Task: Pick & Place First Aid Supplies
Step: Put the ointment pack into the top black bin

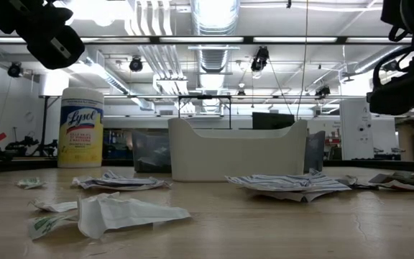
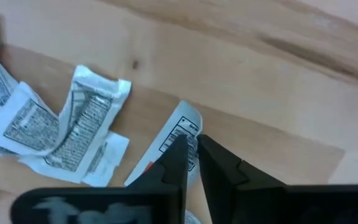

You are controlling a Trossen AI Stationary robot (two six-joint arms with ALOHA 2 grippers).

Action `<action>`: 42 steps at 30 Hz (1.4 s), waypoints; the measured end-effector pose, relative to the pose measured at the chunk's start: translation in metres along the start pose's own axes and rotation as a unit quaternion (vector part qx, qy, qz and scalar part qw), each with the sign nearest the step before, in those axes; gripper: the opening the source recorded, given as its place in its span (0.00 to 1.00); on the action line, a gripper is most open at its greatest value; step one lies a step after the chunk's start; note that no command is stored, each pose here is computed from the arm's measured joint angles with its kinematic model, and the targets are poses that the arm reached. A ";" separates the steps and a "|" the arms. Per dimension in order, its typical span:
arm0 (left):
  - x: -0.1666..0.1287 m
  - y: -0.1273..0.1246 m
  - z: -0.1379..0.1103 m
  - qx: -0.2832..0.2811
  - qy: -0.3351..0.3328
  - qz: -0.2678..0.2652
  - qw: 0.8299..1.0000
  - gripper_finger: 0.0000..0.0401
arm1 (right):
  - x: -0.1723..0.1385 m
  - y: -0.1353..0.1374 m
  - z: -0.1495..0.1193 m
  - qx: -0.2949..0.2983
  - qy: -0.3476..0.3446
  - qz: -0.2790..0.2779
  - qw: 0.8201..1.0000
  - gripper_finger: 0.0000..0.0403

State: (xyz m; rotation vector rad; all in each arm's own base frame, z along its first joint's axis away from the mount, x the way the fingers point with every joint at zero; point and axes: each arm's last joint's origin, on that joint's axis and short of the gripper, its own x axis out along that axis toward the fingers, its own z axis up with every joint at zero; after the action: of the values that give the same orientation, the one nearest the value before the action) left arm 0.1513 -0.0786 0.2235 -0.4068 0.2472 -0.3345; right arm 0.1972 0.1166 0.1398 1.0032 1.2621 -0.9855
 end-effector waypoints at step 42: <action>0.000 0.003 0.001 0.014 -0.018 0.040 0.999 0.29 | -0.144 -0.007 0.040 -0.228 -0.422 0.113 0.870 0.02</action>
State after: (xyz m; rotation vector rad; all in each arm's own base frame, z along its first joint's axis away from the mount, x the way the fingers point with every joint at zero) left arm 0.1523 -0.0761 0.2233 -0.3731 0.2232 -0.2523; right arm 0.1931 0.0801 0.2851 0.2566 0.5640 -0.7483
